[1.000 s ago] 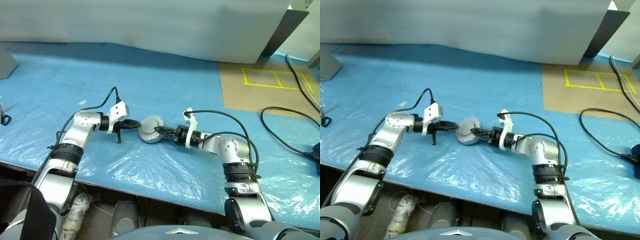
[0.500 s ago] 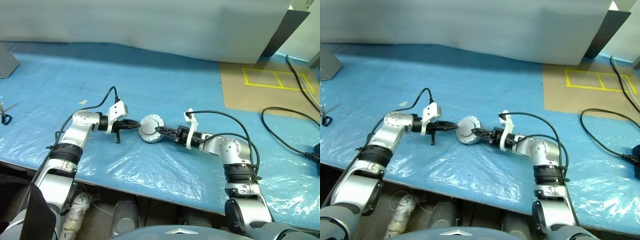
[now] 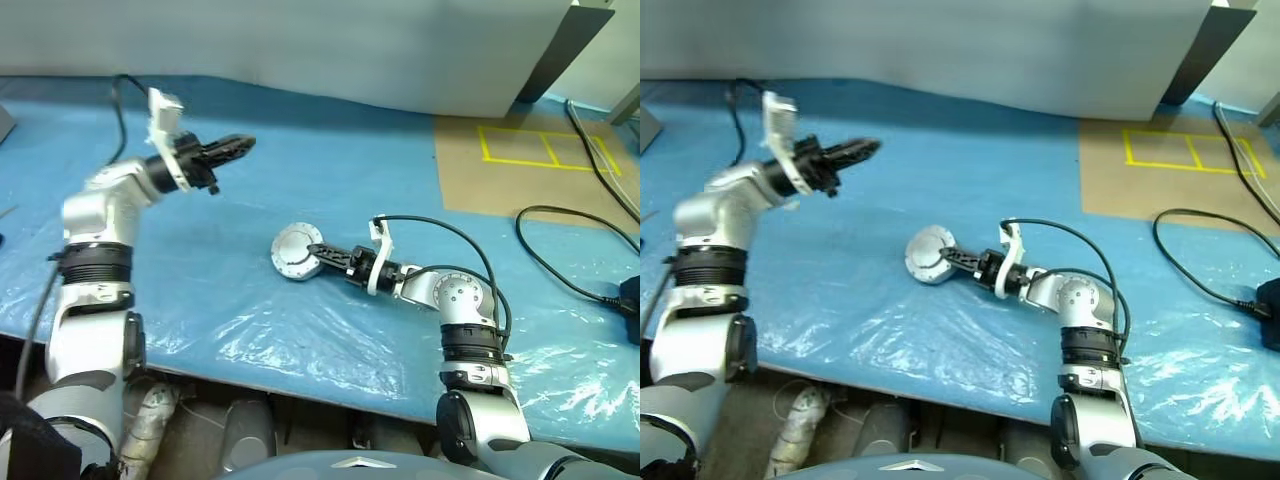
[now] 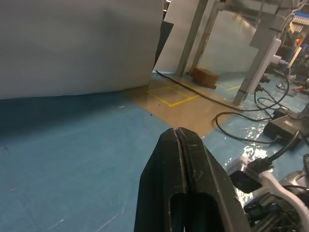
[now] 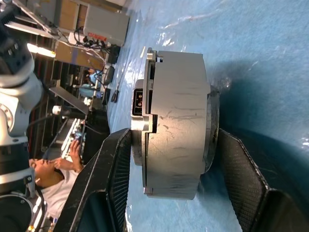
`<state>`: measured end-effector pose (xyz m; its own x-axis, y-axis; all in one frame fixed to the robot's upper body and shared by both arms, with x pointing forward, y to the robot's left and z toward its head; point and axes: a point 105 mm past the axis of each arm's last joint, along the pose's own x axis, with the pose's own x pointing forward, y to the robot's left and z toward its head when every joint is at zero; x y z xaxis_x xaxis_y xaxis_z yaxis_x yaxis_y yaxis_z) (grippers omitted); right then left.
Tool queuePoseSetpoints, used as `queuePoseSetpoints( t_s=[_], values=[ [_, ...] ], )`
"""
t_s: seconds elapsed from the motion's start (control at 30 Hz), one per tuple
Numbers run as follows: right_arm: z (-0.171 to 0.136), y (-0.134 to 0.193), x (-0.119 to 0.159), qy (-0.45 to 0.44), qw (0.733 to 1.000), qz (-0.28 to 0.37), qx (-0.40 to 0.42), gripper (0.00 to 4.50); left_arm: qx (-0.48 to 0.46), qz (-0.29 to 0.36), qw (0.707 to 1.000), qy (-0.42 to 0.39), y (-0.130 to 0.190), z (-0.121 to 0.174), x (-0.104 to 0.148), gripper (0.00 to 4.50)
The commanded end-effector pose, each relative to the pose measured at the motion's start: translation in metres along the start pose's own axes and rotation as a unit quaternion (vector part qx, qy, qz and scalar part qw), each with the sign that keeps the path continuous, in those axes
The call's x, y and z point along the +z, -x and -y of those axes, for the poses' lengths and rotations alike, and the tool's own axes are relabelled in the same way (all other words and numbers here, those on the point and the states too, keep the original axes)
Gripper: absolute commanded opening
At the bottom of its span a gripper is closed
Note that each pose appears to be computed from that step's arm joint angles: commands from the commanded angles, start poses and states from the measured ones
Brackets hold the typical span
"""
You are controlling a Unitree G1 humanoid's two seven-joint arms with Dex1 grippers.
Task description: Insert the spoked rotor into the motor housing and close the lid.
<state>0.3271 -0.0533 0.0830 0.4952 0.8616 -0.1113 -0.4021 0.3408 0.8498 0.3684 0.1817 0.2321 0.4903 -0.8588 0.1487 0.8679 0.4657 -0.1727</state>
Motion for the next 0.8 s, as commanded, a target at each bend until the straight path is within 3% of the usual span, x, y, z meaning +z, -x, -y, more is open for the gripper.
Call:
queuePoseSetpoints(
  t_s=[0.03,0.27,0.43,0.8],
  values=[
    [-0.012,0.002,0.010,-0.006,0.999,0.026,0.035,2.38,0.002,-0.034,0.998,0.062,0.026,0.007,-0.025,0.00],
    [-0.025,0.006,0.019,-0.007,0.997,0.047,0.059,2.38,0.012,-0.075,0.982,0.172,0.066,0.043,-0.074,0.00],
    [-0.051,0.014,0.032,0.004,0.992,0.066,0.109,2.38,-0.014,-0.098,0.973,0.207,0.063,0.082,-0.106,0.00],
    [-0.077,0.021,0.039,0.008,0.989,0.067,0.133,2.38,-0.009,0.046,0.951,0.306,0.027,0.085,-0.088,0.00]
  ],
)
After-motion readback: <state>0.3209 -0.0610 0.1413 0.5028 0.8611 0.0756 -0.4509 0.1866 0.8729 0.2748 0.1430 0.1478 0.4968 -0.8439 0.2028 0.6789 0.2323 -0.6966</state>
